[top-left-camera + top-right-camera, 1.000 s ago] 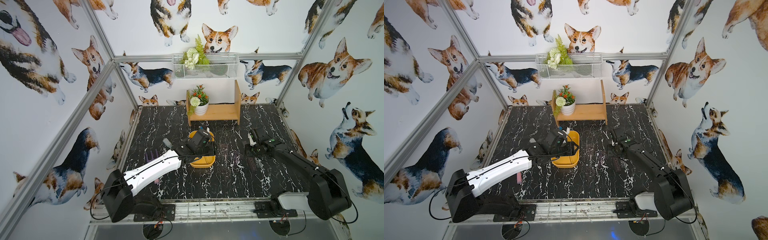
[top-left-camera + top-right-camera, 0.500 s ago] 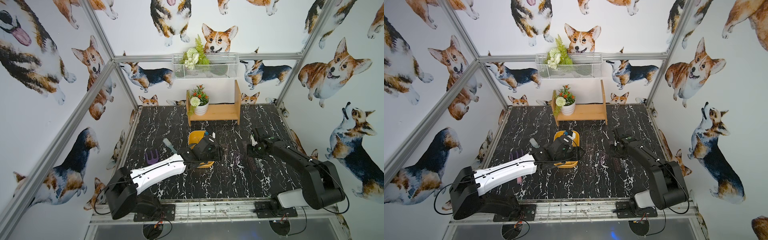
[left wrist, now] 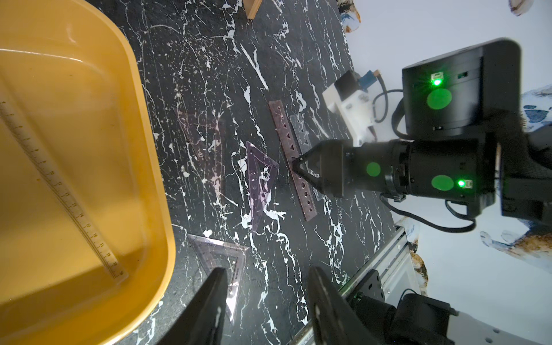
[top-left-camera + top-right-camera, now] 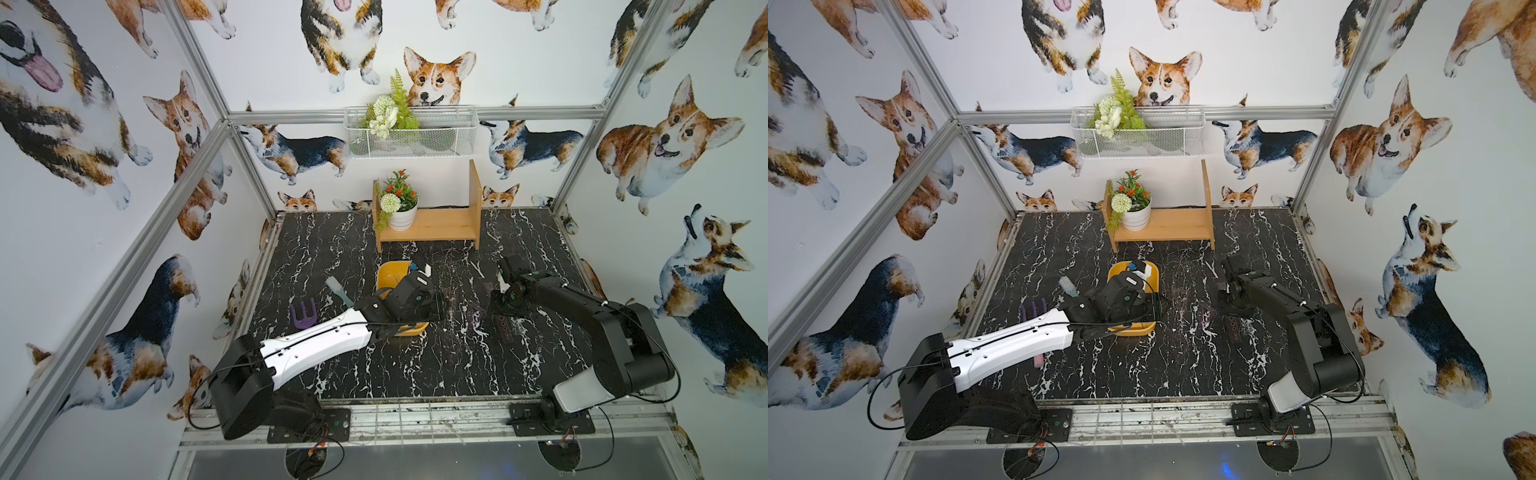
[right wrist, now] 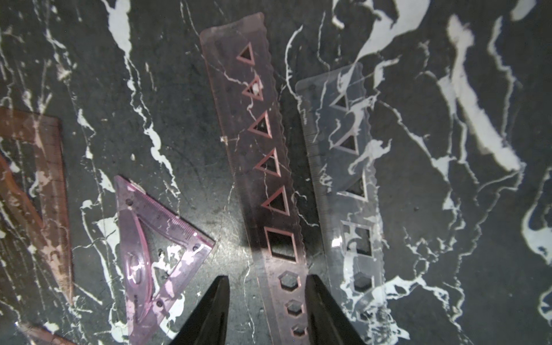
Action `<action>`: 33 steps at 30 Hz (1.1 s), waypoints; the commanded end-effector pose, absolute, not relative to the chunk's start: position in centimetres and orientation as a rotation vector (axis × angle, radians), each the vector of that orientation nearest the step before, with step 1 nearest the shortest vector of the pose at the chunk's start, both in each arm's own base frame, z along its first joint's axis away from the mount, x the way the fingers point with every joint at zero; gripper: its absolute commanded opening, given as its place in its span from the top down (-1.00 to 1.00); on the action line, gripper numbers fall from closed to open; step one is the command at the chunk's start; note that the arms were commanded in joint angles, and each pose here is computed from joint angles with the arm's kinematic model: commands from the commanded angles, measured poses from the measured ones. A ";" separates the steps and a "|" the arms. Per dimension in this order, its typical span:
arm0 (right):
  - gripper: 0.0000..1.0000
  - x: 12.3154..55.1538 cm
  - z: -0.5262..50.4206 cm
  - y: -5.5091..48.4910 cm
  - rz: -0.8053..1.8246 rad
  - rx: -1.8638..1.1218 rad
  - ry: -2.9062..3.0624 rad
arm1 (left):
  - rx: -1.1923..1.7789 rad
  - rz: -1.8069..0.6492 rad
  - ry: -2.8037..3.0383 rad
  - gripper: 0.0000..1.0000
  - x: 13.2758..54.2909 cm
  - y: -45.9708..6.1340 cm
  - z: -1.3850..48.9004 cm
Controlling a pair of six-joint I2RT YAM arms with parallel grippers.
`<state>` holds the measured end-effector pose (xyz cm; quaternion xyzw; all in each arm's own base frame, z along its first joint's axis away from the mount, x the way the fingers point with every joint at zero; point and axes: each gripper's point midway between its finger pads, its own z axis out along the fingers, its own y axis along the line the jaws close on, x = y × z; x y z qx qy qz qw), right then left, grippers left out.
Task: Put the scattered rulers into the storage box
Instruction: Pick up the ruler from the center of the board.
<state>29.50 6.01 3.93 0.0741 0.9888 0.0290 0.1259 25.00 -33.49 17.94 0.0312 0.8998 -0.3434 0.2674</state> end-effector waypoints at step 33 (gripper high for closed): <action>0.10 29.8 1.5 5.7 0.030 0.187 2.937 | 0.079 -0.947 2.414 0.00 24.9 -33.5 17.9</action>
